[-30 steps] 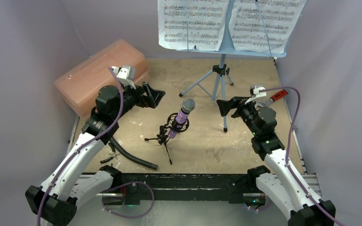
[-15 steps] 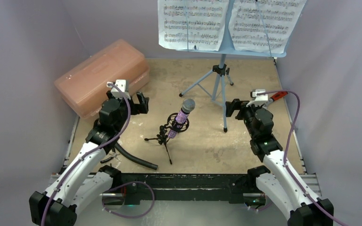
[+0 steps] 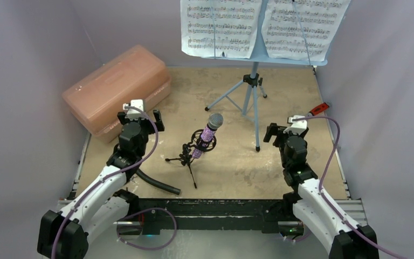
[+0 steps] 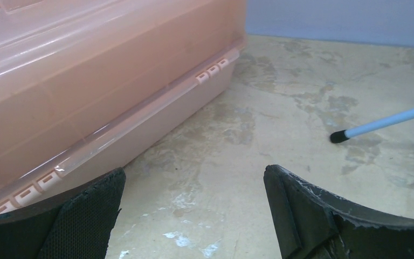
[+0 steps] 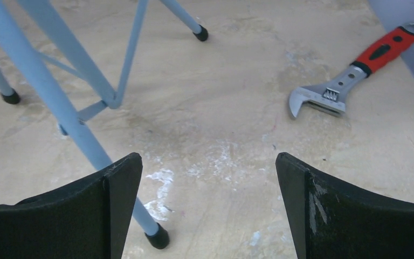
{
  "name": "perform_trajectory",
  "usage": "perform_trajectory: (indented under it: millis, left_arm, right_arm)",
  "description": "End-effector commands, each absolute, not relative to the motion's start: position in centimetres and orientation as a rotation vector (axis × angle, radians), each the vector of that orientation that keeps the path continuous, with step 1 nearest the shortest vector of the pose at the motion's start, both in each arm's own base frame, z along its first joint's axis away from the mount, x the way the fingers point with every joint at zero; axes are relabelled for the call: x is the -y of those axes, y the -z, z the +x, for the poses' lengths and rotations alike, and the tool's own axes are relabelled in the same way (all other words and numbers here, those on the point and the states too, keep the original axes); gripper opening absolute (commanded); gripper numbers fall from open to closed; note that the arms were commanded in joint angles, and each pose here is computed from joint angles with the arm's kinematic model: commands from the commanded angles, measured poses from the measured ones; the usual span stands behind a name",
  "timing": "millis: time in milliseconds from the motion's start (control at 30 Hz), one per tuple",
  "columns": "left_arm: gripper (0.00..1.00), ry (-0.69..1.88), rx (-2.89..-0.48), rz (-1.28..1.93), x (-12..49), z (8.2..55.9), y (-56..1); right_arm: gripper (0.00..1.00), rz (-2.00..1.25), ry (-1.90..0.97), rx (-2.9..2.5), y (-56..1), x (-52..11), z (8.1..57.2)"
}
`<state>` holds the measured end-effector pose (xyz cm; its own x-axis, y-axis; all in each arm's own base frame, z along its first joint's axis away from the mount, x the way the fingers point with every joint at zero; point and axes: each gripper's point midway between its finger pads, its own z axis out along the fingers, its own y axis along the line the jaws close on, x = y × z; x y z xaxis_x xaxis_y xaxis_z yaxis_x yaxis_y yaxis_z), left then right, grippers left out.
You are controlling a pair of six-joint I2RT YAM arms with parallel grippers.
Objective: Set up the instrument practice props
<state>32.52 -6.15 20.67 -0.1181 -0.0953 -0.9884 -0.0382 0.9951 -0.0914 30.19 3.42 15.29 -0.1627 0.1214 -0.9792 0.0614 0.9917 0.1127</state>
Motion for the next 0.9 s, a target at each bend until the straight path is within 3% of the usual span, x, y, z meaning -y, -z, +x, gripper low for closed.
perform_trajectory:
  millis: [0, 333, 867]
  left_arm:
    - [1.00, -0.083, -1.649, -0.068, 4.6, 33.2, -20.6]
    - [1.00, -0.231, -1.663, -0.030, 2.5, 32.7, -16.1]
    - [1.00, -0.119, -1.562, -0.009, 0.7, 33.7, -13.4]
  right_arm:
    - [0.98, 0.233, 0.022, -1.659, -15.6, -1.5, 30.5]
    - [0.98, 0.246, 0.010, -1.643, -13.7, -1.8, 31.4]
    - [0.98, 0.046, -0.044, -1.612, -14.2, -4.0, 32.5]
